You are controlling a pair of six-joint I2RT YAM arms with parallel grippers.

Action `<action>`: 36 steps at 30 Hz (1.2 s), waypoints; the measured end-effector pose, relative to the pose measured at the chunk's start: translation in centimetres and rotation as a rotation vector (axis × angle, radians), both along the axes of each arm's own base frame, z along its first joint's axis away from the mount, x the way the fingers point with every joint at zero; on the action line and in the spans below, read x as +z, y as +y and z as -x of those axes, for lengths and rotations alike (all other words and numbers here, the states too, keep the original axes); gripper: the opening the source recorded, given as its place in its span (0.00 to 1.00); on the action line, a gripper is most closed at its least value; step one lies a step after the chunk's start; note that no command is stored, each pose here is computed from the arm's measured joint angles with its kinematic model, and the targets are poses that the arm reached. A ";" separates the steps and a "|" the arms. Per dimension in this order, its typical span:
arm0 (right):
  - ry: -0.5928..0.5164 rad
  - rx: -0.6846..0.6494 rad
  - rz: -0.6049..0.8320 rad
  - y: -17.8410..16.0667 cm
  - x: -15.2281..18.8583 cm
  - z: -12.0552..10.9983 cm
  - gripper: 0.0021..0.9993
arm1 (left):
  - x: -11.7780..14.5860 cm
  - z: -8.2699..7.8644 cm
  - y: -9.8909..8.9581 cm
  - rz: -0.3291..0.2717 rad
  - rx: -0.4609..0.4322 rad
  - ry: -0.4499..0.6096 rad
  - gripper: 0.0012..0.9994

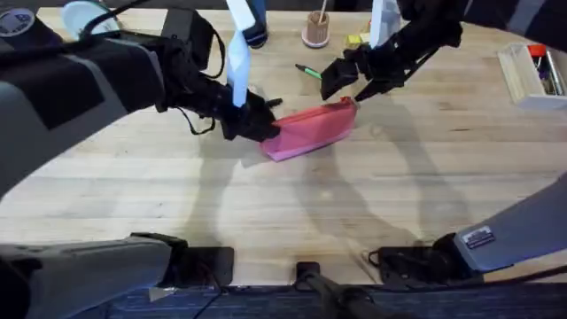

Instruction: Unzip the bag, pick up the pens from the table one at a time and place them inside, then zip the bag closed.

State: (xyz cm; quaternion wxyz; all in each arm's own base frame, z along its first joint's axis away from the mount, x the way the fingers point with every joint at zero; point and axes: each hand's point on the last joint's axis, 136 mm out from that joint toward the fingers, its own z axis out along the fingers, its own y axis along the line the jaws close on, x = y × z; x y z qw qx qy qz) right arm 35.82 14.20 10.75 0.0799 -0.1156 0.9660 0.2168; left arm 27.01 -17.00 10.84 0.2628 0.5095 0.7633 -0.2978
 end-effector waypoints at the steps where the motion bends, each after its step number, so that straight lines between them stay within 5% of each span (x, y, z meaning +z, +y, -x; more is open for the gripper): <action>1: -0.001 0.001 0.000 0.0 0.0 -0.1 1.00 | 0.0 0.0 0.0 0.000 0.000 0.000 0.04; 17: 0.038 0.013 0.007 0.5 -1.7 0.1 0.95 | 0.0 0.0 0.0 0.000 0.000 0.000 0.04; 32: 0.034 0.007 0.037 0.0 -1.9 -0.1 0.37 | 0.0 0.0 0.0 0.000 0.000 0.001 0.04; 36: 0.034 0.007 0.037 0.0 -1.9 -0.1 0.34 | 0.0 0.0 0.0 0.000 0.000 0.001 0.04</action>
